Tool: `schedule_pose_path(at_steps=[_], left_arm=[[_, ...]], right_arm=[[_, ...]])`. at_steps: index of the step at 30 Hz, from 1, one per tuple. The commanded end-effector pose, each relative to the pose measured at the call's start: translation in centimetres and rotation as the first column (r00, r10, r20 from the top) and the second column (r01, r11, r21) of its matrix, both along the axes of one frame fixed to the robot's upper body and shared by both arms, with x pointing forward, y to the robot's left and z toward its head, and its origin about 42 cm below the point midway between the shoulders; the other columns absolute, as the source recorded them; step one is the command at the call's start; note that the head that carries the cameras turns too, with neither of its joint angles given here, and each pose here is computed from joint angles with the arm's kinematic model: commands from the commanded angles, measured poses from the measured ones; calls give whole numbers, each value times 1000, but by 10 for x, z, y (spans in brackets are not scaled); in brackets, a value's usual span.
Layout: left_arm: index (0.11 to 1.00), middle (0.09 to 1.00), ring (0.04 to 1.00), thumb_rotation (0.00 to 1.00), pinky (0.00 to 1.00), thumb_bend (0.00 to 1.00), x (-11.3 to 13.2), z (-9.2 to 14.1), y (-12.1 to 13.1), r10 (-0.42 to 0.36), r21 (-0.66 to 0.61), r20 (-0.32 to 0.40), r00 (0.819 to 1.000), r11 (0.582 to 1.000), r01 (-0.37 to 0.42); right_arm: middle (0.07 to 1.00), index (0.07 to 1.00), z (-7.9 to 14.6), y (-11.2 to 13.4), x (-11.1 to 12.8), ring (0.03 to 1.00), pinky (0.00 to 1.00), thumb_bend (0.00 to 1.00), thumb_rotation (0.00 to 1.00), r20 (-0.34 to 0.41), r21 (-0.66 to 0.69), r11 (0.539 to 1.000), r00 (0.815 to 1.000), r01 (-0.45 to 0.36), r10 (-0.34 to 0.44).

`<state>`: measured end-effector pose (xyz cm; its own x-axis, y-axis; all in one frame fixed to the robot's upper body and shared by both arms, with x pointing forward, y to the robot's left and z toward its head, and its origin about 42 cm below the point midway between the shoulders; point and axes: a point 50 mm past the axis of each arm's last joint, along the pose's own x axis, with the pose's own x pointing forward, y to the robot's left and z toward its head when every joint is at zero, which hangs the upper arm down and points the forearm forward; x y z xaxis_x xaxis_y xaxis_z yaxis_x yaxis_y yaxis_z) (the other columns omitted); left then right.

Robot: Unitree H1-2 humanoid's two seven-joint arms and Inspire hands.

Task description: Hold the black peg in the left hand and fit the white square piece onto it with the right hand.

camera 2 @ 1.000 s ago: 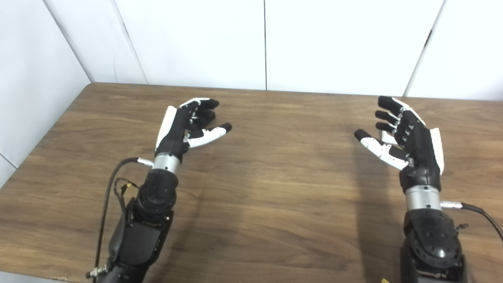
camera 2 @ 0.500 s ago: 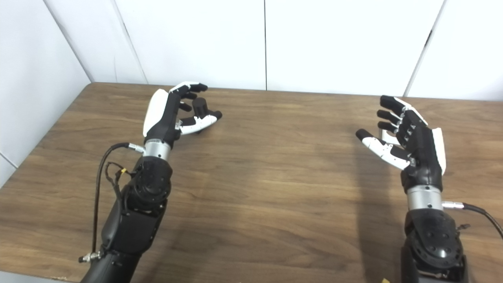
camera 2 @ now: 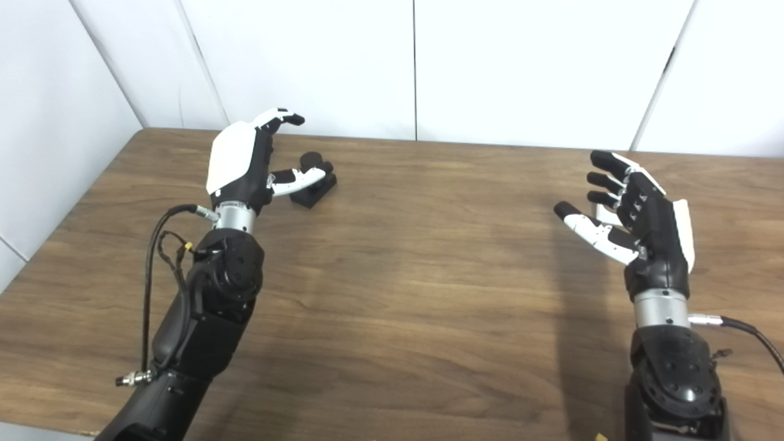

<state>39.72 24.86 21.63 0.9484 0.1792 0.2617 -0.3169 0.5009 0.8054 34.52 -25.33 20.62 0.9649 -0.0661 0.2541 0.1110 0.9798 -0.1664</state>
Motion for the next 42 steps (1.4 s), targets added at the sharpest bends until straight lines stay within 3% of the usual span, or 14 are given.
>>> schedule_pose_path(at_steps=[1, 7, 12, 15, 26, 42], left_arm=[[746, 898, 888, 378, 746, 763, 14, 27, 5, 18, 68, 76, 997, 997, -23], [748, 916, 914, 419, 886, 788, 26, 31, 8, 43, 152, 52, 998, 987, -50], [769, 942, 955, 524, 942, 827, 38, 35, 10, 92, 273, -8, 996, 958, -87], [756, 943, 983, 535, 992, 870, 45, 34, 11, 124, 307, -28, 992, 946, -109], [738, 948, 978, 576, 983, 917, 59, 13, 16, 193, 377, -124, 973, 916, -133], [694, 946, 958, 571, 962, 937, 65, -8, 9, 193, 379, -214, 957, 920, -101]], right_arm=[[798, 744, 20, 1, 3, 767, 711, 635, 91, 84, -13, 1000, 996, -8, 9], [805, 743, 20, 2, 3, 773, 720, 633, 105, 84, -20, 1000, 996, -5, 7], [808, 744, 20, 3, 4, 773, 720, 639, 116, 88, -18, 1000, 996, -8, 10], [807, 748, 20, 4, 3, 777, 726, 633, 107, 86, -13, 1000, 996, -7, 9], [802, 748, 23, 2, 4, 776, 715, 640, 119, 99, -12, 1000, 995, -6, 7], [801, 751, 26, 1, 5, 778, 743, 634, 99, 108, -17, 1000, 994, 2, -1]])
